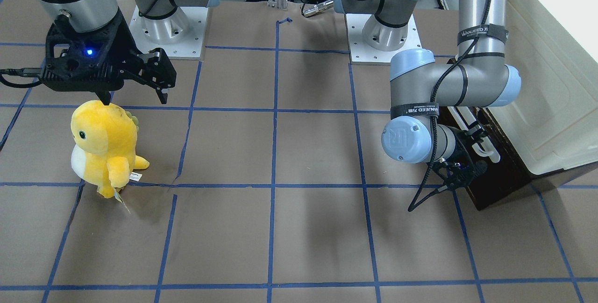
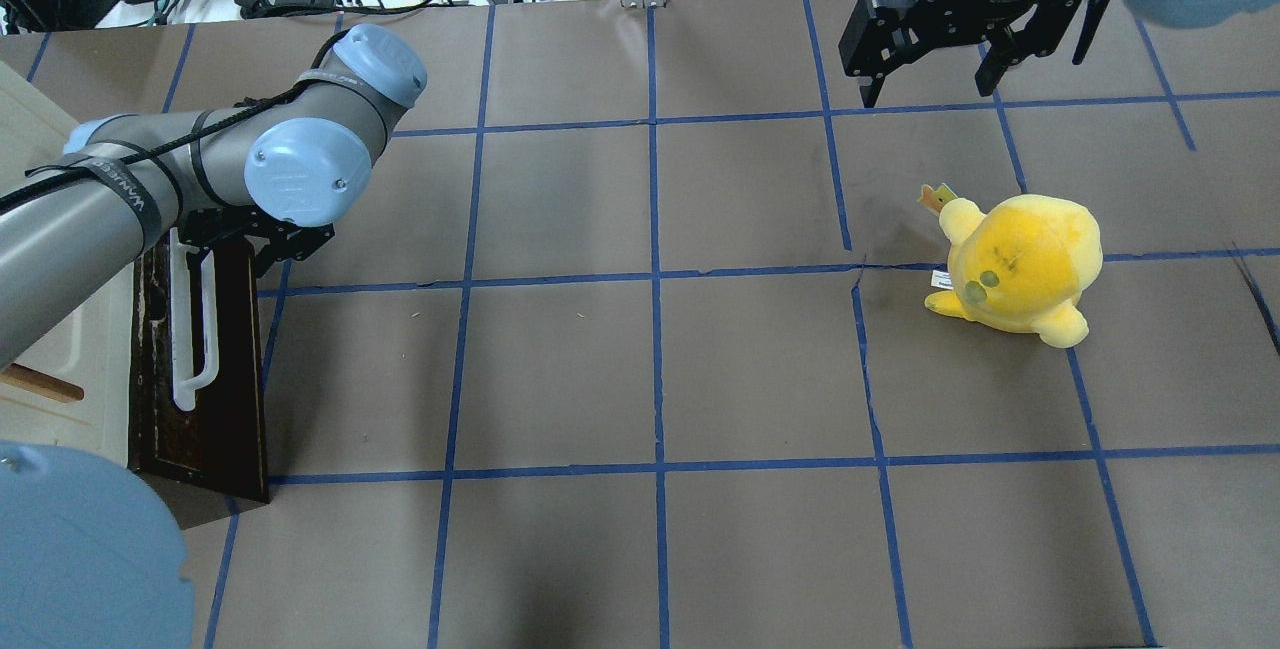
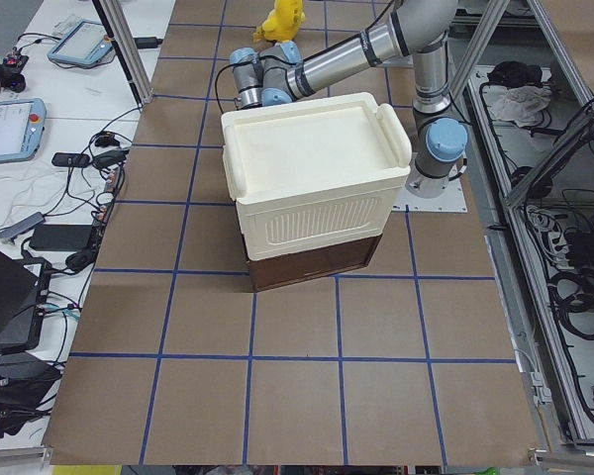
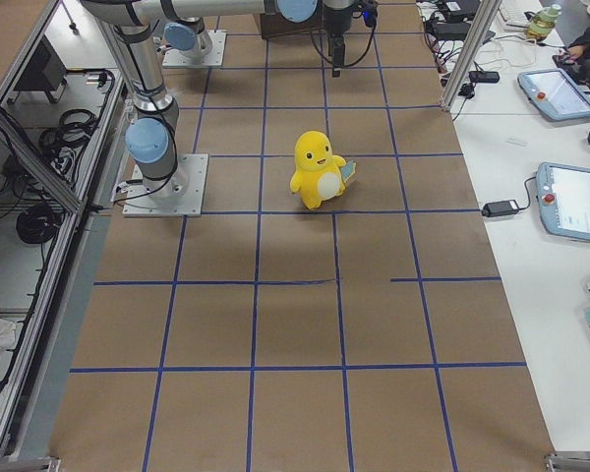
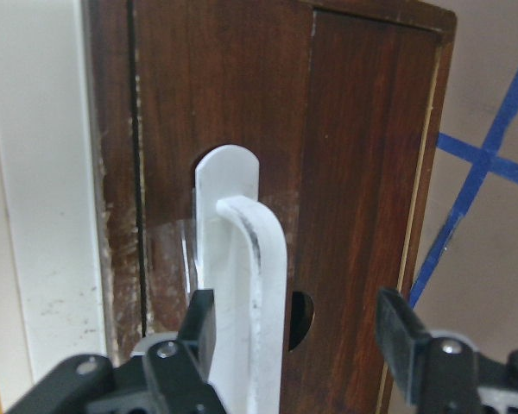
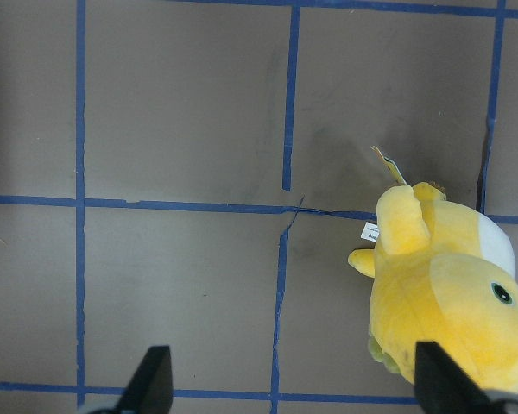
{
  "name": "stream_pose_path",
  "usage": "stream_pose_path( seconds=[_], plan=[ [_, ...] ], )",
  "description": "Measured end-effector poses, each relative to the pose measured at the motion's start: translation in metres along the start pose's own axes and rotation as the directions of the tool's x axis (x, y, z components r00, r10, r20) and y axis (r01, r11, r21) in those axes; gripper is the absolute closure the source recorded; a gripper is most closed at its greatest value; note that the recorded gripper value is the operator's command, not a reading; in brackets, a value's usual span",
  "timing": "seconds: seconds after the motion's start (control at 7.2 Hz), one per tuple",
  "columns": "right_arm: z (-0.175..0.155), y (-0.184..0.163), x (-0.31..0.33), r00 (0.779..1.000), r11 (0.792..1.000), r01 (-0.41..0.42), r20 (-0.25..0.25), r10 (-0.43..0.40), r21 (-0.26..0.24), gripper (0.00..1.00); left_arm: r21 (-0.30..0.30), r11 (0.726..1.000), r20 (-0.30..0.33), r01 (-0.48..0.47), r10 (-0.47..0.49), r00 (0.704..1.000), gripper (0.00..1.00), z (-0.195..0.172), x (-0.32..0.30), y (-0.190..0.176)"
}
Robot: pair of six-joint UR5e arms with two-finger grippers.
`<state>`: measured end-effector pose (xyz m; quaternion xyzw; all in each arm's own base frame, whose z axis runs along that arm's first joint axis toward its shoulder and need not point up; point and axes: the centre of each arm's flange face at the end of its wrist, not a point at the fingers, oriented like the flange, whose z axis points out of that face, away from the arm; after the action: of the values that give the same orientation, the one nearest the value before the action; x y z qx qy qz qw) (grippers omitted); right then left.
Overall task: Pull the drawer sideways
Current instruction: 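Move the left gripper down to the white drawer handle, then close the left gripper around the white drawer handle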
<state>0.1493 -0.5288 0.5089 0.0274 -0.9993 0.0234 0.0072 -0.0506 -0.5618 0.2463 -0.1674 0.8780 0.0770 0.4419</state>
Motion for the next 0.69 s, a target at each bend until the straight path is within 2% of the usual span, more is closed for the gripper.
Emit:
stream_pose_path(
  seconds=[0.69],
  plan=[
    [0.0, 0.0, -0.0001, 1.0, 1.0, 0.0, 0.001, 0.0, 0.0, 0.0, -0.025, 1.0, 0.009, 0.013, -0.013, 1.0, 0.35, 0.0094, 0.0027, 0.0053]
  ],
)
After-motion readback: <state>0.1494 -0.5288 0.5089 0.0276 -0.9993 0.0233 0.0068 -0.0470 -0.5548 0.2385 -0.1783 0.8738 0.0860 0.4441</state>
